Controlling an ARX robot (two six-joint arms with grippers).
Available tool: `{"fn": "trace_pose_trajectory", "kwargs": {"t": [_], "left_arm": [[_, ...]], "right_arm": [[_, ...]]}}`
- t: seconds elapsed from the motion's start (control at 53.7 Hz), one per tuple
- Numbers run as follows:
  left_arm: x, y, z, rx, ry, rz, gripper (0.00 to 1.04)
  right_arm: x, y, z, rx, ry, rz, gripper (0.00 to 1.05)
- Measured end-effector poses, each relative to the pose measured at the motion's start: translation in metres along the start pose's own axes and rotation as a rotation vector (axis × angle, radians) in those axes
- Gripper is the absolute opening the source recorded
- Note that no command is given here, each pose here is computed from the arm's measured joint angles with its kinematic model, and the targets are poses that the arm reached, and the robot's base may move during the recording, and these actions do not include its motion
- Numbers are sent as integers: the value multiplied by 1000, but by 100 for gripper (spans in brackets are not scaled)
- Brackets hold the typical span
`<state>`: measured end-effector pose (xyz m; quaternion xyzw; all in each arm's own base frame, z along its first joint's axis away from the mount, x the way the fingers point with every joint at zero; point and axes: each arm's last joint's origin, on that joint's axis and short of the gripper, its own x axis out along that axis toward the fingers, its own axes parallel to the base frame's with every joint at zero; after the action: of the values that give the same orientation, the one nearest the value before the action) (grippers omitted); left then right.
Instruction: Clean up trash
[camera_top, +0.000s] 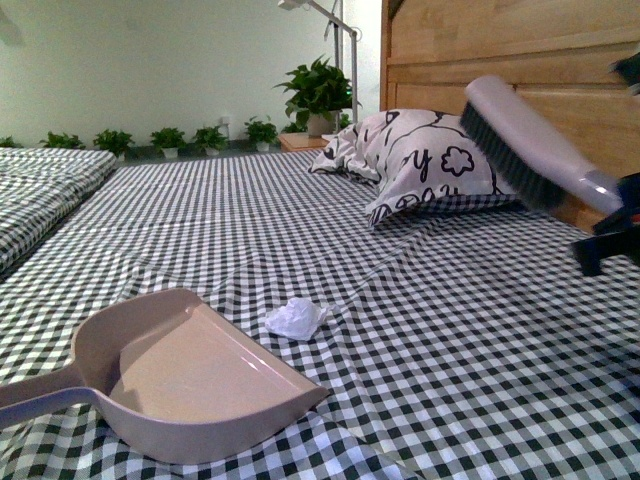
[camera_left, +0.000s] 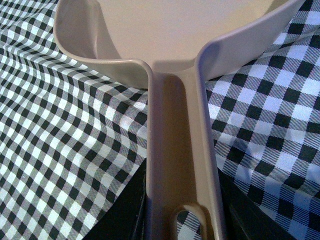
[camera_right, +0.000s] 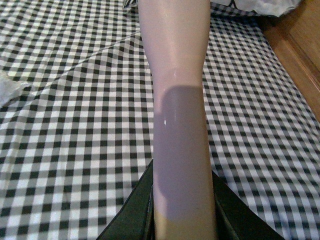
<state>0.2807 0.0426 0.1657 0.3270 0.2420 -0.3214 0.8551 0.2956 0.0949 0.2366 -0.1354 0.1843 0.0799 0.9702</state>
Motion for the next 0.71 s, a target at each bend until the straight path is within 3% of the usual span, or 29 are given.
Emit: {"fn": "trace_pose_trajectory", "kwargs": {"t": [0.261,0.708], "left_arm": [[0,0,0,0,0,0,27],[0,0,0,0,0,0,27]], "right_arm": [[78,27,-20,-154,146,-29,20],[122,67,-54,-224,213,22,20]]}}
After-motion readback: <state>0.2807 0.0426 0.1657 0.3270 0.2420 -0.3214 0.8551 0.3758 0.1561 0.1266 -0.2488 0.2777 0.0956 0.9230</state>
